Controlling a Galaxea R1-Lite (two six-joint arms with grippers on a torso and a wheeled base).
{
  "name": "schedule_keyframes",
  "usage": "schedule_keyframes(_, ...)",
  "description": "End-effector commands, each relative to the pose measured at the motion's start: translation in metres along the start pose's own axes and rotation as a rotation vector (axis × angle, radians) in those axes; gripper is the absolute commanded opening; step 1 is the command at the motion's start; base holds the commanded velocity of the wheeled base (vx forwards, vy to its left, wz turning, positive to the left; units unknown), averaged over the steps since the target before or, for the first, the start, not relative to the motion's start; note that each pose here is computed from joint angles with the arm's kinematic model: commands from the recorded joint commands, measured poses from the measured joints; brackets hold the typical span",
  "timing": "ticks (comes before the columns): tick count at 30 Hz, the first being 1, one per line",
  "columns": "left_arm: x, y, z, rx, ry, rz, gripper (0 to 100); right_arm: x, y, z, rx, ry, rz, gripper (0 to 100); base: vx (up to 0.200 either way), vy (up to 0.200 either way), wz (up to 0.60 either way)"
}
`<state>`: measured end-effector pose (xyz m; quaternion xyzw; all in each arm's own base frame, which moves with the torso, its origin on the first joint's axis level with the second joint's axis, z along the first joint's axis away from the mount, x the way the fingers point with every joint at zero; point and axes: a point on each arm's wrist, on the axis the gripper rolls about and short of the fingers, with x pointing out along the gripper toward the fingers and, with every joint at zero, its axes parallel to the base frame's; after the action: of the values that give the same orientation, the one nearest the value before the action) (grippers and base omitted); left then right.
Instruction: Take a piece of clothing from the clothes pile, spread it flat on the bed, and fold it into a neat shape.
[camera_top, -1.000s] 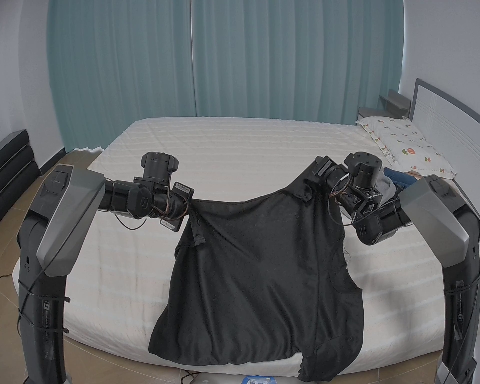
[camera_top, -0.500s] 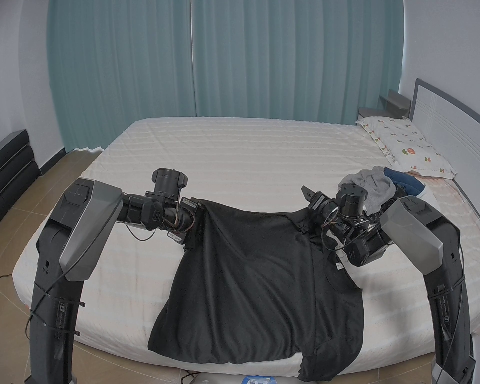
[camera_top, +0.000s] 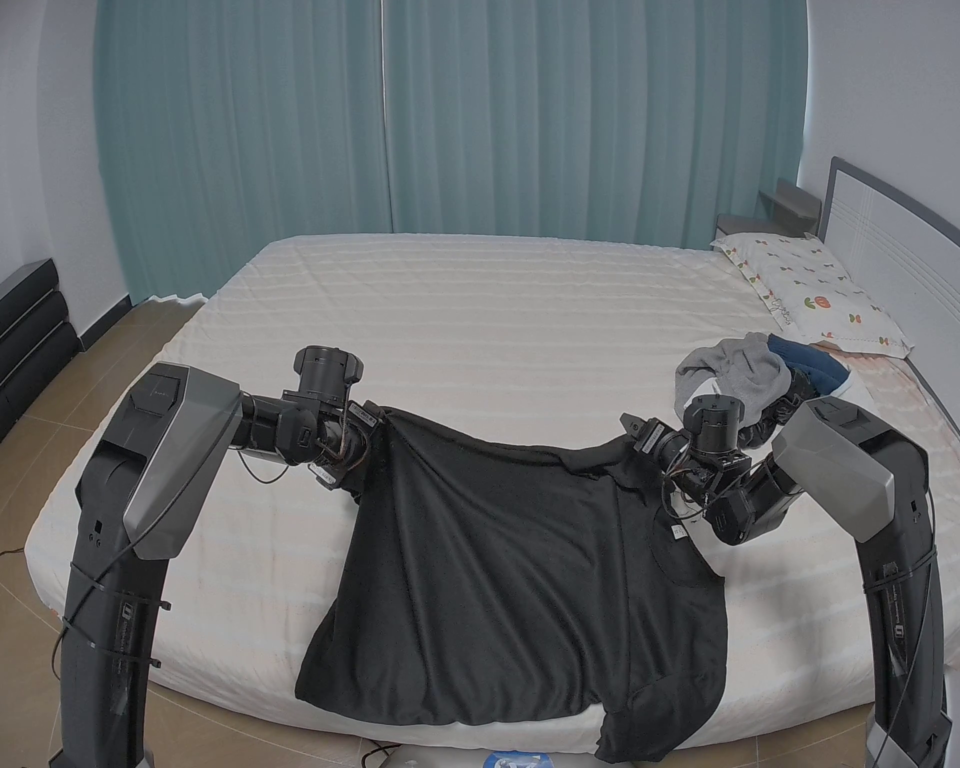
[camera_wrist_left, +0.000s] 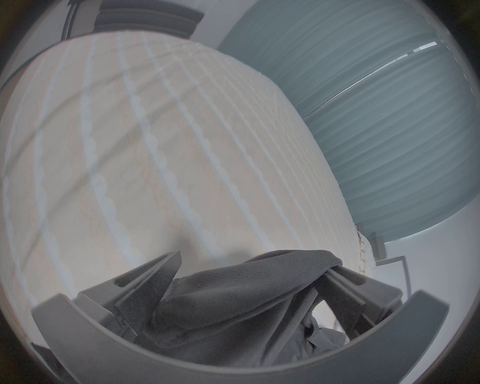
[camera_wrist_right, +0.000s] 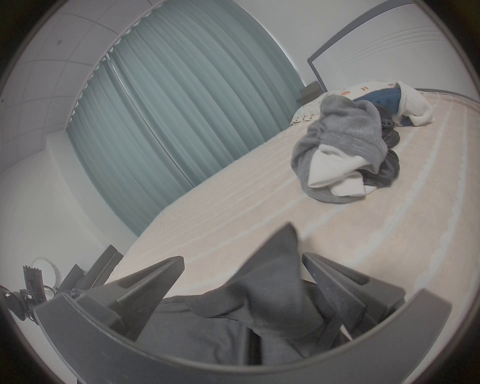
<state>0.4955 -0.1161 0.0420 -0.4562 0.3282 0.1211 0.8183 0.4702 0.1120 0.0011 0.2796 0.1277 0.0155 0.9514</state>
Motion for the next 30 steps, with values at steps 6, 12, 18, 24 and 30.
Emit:
schedule_keyframes(6, 0.009, -0.012, 0.010, 0.052, -0.160, -0.006, 100, 0.005, -0.008, 0.032, 0.044, -0.102, 0.006, 100, 0.000, 0.000, 0.00)
schedule_keyframes(12, 0.021, -0.007, 0.006, 0.138, -0.170, 0.004, 100, 0.004, -0.014, 0.030, 0.047, -0.096, 0.001, 100, 0.000, 0.000, 0.00)
schedule_keyframes(18, 0.028, -0.010, 0.005, 0.152, -0.236, -0.032, 100, 0.004, -0.016, 0.026, 0.045, -0.080, -0.007, 100, 0.000, 0.000, 0.00)
schedule_keyframes(24, 0.033, -0.006, 0.004, 0.228, -0.244, -0.024, 100, 0.002, -0.018, 0.021, 0.043, -0.064, -0.017, 100, 0.000, 0.000, 0.00)
schedule_keyframes(30, 0.033, -0.001, 0.003, 0.252, -0.218, 0.003, 100, 0.001, -0.020, 0.019, 0.062, -0.054, -0.022, 100, 0.000, 0.000, 0.00)
